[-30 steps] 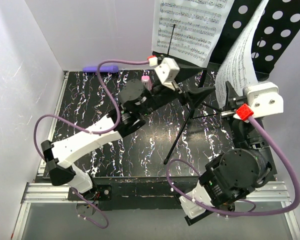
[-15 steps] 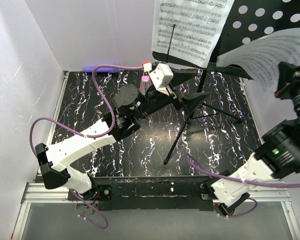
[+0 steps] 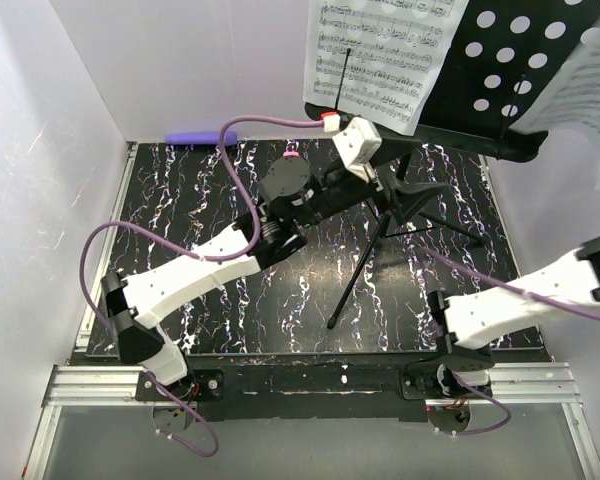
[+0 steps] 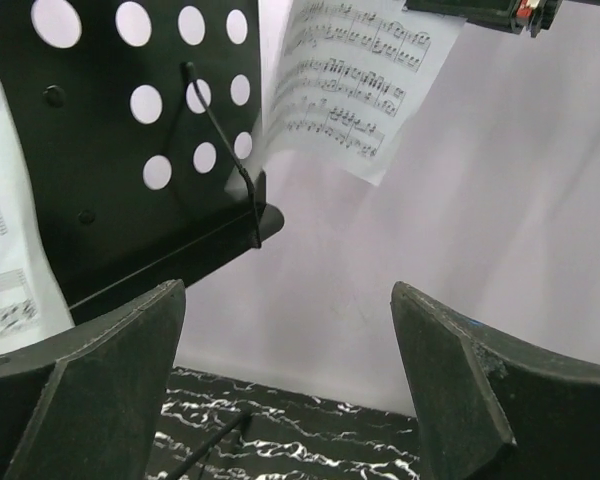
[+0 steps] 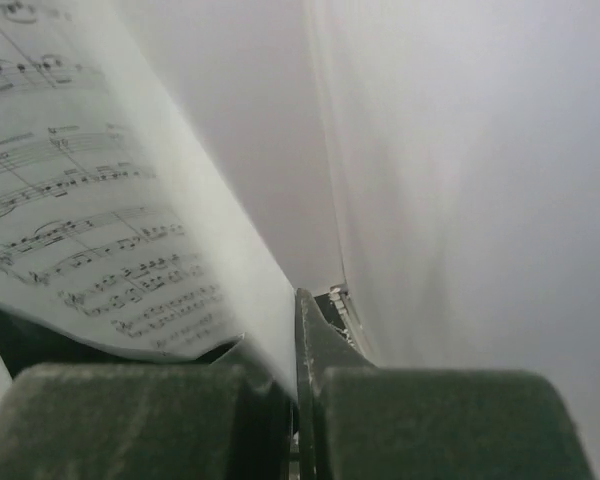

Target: Set up the instrument practice props

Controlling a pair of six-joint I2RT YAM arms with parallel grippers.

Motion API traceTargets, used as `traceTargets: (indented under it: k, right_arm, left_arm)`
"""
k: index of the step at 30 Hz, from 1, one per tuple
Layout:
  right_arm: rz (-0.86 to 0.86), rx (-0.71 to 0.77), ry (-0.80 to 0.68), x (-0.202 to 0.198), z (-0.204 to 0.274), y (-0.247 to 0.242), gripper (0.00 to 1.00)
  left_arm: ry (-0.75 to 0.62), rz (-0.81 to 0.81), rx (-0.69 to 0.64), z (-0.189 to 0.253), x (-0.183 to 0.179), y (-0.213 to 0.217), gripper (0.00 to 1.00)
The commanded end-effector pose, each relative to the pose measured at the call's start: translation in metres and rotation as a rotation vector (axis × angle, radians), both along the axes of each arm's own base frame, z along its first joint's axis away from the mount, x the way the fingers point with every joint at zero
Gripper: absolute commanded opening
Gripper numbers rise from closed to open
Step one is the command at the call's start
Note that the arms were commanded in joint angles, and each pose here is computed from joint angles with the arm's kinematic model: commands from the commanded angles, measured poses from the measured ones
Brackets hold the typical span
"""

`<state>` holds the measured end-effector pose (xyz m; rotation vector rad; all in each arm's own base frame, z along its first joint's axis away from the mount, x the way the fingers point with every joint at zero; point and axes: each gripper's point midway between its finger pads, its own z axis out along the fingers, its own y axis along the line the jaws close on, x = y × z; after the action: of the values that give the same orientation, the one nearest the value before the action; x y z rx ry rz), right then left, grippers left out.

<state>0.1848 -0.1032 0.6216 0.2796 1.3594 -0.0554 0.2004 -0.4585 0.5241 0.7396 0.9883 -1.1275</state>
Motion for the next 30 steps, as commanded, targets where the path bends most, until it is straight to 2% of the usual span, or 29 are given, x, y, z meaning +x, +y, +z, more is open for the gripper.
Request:
traceTargets:
  k: [1,7,14,18,30]
  right_arm:
    - [0.157,0.011,0.024,-0.005,0.022,-0.004,0.01]
    - [0.178,-0.021,0.053,-0.006,0.020,0.002,0.01]
    - [0.253,-0.005,0.062,-0.001,0.013,0.021,0.01]
    - [0.257,0.009,0.058,0.001,0.012,0.022,0.01]
    - [0.249,0.026,0.075,0.002,0.004,0.008,0.01]
  left_arm:
    - [0.010,-0.066,-0.051,0.019,-0.002,-0.021,0.84]
    - [0.031,-0.091,-0.069,0.030,0.009,-0.052,0.84]
    - [0.070,-0.041,-0.095,0.033,0.030,-0.069,0.83]
    - [0.090,-0.014,-0.128,0.040,0.039,-0.073,0.75]
    - [0.097,-0.019,-0.199,0.050,0.048,-0.091,0.61]
